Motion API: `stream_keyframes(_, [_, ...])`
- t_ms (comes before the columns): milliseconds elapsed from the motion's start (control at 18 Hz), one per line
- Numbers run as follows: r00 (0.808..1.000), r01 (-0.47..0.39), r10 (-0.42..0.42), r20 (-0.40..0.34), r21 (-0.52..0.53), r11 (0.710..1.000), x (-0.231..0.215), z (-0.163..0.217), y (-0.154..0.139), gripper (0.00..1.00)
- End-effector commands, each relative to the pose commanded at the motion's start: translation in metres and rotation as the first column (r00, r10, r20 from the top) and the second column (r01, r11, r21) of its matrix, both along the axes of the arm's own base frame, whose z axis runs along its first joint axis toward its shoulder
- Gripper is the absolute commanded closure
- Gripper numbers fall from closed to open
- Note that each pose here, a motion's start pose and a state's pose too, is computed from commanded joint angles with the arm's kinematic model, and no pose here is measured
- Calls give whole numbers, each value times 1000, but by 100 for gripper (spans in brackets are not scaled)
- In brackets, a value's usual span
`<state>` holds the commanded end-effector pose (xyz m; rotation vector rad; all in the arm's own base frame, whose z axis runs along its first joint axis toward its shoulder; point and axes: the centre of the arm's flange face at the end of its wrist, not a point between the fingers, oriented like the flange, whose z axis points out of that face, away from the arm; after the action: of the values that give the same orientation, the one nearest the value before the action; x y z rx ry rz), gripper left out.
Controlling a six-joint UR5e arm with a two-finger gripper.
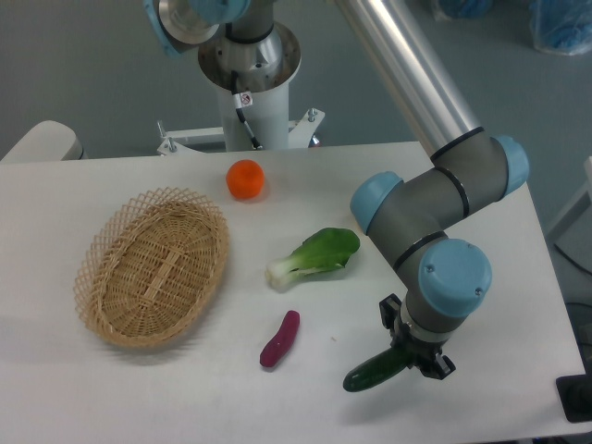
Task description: Place the cucumber on the table
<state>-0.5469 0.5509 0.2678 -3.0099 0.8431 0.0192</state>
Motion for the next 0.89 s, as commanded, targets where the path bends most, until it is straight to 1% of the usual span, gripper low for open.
stream_keyframes(667, [1000,-3,3,-3,1,1000,-2,2,0,86])
stream_keyframes(889, [1000,-23,23,3,-4,1000,-9,8,-15,87])
